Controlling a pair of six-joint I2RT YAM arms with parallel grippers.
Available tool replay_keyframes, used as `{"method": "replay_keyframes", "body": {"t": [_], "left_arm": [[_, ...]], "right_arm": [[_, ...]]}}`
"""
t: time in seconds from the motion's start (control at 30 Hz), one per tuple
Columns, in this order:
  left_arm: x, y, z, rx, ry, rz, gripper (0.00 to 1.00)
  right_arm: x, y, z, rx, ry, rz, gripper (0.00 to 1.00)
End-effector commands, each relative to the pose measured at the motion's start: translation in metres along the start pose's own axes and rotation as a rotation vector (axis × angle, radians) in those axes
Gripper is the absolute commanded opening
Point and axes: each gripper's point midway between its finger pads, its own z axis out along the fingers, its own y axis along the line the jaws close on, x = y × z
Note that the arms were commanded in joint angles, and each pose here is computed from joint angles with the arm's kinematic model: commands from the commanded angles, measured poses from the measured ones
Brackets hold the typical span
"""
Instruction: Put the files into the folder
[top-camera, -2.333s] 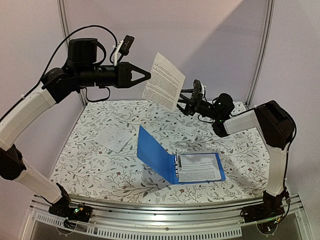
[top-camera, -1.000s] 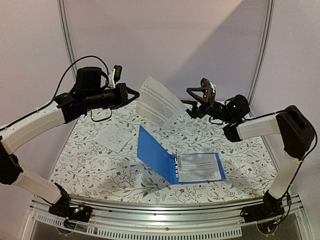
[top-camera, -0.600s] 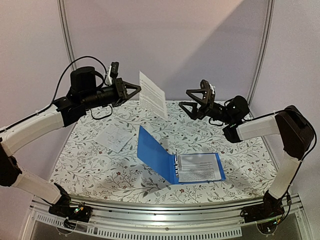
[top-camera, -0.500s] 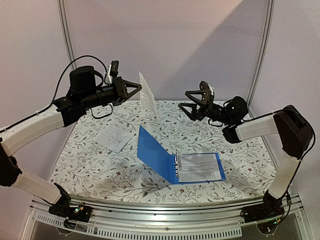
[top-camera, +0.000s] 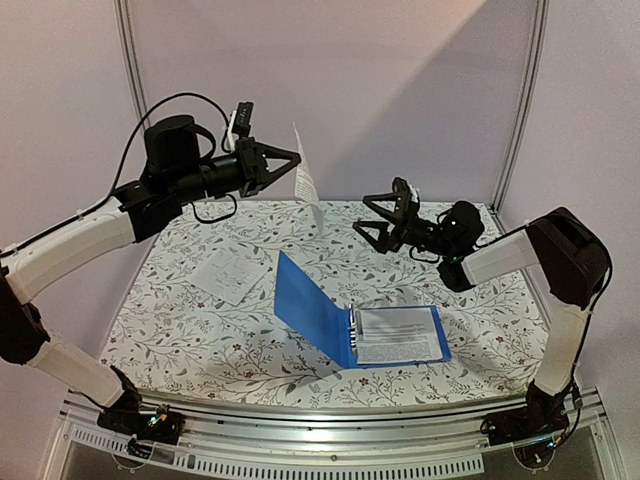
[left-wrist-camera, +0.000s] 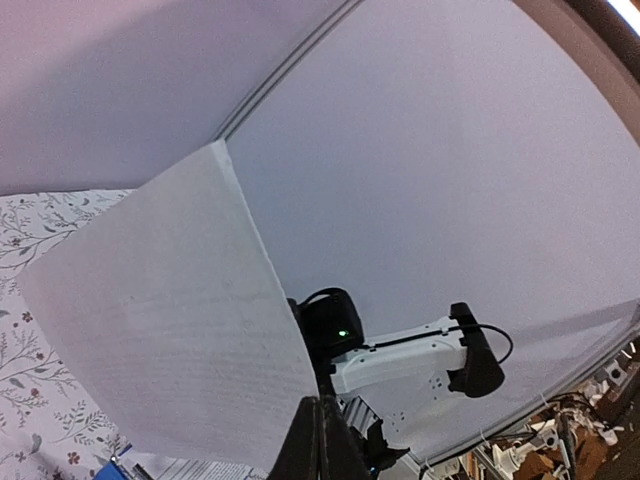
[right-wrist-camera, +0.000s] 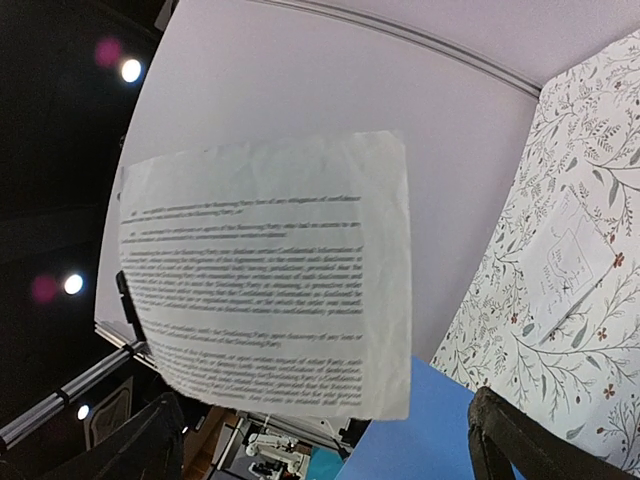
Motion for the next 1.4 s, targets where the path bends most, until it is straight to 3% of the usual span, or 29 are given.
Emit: {"method": "replay_keyframes", "body": {"t": [0.0, 0.2, 0.5, 0.7, 0.9, 1.03, 1.3, 1.33, 1.37], "left_arm": [[0.005, -0.031, 0.012, 0.090, 0.033, 0.044, 0.00], [0.016, -0.035, 0.022, 0.105, 0.065, 0.033, 0.00], [0.035, 0.002, 0.029, -0.014, 0.094, 0.022, 0.00], [0.047, 0.028, 0.024, -0.139, 0.137, 0.034, 0.00], [0.054, 0.037, 0.021, -0.174, 0.162, 0.032, 0.00], [0.053, 0.038, 0.019, -0.181, 0.160, 0.035, 0.00], [0.050, 0.051, 0.013, -0.238, 0.161, 0.058, 0.00], [0.050, 0.057, 0.012, -0.261, 0.168, 0.066, 0.03], [0.050, 0.064, 0.012, -0.295, 0.175, 0.080, 0.13]], "right_arm": [[0.009, 0.076, -0.003, -0.308, 0.006, -0.238, 0.99], [0.008, 0.079, -0.003, -0.326, 0.004, -0.232, 0.99], [0.016, 0.107, -0.007, -0.364, 0.022, -0.316, 0.95], [0.022, 0.115, -0.016, -0.360, 0.009, -0.366, 0.77], [0.020, 0.113, -0.019, -0.352, 0.000, -0.375, 0.54], [0.019, 0.111, -0.019, -0.348, -0.001, -0.369, 0.44], [0.009, 0.092, -0.031, -0.287, -0.029, -0.316, 0.02], [0.009, 0.087, -0.032, -0.268, -0.029, -0.301, 0.00], [0.007, 0.078, -0.033, -0.237, -0.029, -0.287, 0.00]]}}
